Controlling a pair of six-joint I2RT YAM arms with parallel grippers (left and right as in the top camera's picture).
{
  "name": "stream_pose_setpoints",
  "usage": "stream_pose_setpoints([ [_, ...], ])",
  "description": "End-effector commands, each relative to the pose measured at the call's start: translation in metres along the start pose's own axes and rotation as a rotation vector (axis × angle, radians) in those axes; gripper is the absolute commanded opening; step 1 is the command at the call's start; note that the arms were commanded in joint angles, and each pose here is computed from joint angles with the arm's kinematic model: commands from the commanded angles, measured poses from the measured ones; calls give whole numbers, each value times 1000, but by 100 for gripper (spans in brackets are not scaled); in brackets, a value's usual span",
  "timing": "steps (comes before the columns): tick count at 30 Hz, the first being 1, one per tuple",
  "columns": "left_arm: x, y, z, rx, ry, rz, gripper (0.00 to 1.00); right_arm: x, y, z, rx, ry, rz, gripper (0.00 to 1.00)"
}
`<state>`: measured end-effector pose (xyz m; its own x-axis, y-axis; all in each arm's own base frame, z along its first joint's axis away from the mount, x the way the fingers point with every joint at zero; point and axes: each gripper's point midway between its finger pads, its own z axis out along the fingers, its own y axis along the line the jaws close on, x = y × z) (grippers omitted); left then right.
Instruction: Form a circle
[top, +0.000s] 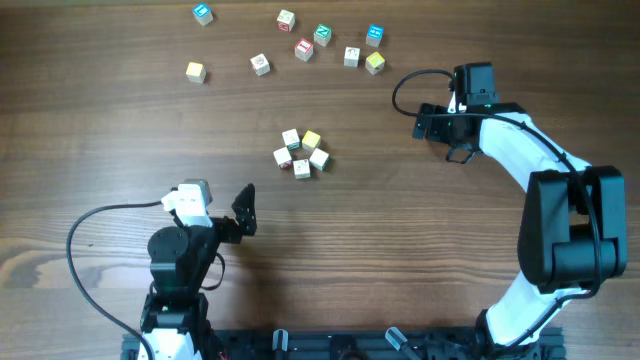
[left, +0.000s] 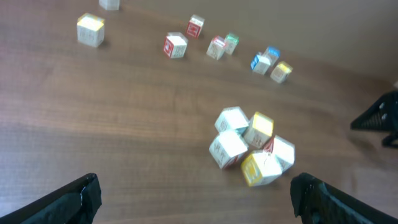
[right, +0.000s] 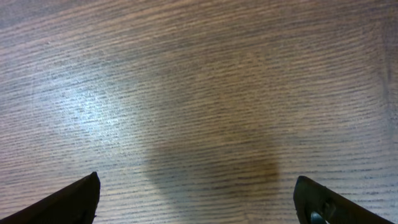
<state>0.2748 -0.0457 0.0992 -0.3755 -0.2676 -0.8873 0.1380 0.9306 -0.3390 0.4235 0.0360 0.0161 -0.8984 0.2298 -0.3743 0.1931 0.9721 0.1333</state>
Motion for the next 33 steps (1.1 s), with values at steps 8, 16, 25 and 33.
stream_pose_setpoints([
  [8,8,14,-28,-99,-16,-9,100,-16,3,-14,2,-54,-16,100],
  [16,-49,4,-53,-98,-289,87,100,-16,3,-14,2,-54,-16,100],
  [25,-49,4,-52,-99,-286,117,100,-16,3,-14,2,-54,-16,100],
  [33,-48,4,-52,-99,-285,117,100,-16,3,-14,2,-54,-16,100],
])
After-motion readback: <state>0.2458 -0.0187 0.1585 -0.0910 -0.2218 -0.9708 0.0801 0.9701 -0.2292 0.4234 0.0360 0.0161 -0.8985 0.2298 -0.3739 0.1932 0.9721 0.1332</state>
